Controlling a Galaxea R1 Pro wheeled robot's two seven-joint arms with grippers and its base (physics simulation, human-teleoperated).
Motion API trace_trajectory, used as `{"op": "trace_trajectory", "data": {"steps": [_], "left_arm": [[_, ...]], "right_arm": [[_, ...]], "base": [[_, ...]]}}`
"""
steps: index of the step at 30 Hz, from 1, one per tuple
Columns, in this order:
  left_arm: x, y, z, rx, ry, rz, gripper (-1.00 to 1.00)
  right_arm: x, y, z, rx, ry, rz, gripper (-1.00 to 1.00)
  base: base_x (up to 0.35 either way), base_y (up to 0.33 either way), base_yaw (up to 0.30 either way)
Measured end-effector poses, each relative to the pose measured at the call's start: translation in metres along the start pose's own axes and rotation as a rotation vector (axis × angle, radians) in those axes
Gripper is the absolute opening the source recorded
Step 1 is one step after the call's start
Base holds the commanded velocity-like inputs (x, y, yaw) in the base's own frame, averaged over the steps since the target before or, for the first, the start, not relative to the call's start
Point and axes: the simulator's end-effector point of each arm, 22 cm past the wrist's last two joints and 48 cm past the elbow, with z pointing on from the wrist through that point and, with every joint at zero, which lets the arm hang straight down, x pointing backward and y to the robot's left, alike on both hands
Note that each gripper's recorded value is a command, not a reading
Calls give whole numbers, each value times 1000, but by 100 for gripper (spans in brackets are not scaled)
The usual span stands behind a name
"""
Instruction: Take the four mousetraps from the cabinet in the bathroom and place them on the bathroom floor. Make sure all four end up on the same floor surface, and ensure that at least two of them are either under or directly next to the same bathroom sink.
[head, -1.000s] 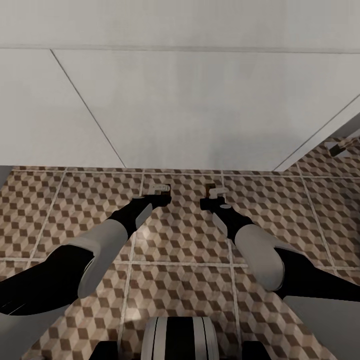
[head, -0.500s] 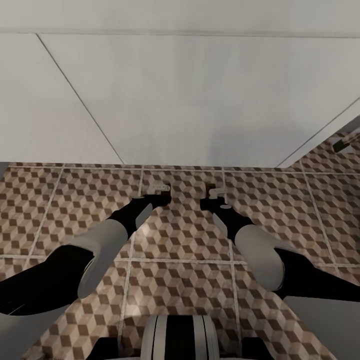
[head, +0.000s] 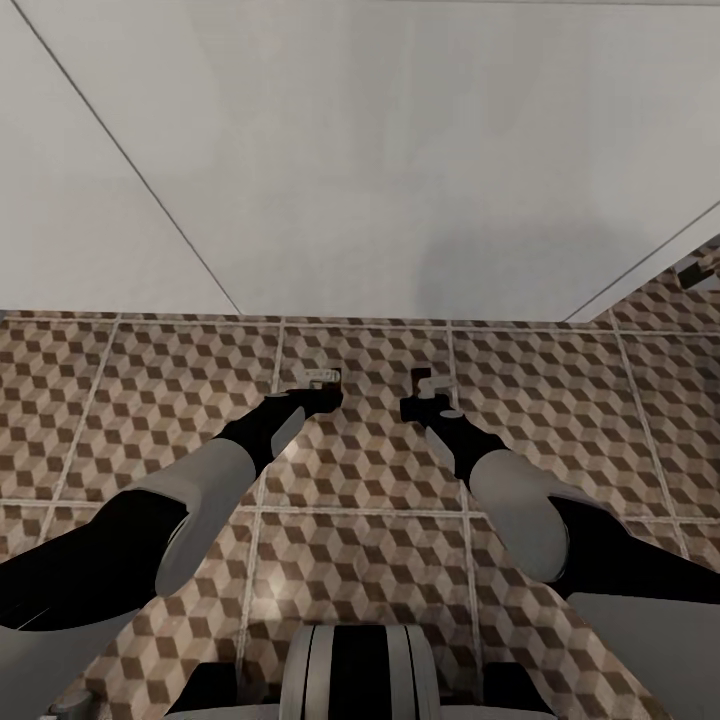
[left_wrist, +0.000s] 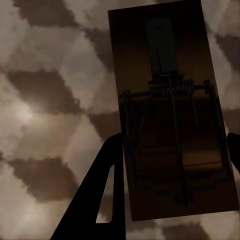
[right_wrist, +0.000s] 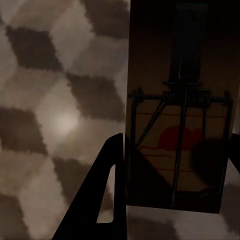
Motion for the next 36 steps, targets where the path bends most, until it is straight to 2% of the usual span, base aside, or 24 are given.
{"op": "trace_trajectory", "data": {"steps": [15, 24, 36], "left_arm": [[0, 0, 0, 0, -1, 0, -100], [-1, 0, 0, 0, -2, 0, -100], [0, 0, 0, 0, -2, 1, -100]], "right_arm": [[1, 0, 0, 0, 0, -1, -100], [0, 0, 0, 0, 0, -1, -100], [1, 0, 0, 0, 1, -1, -100]], "base": [[6, 0, 0], [236, 0, 0], [29, 0, 0]]}}
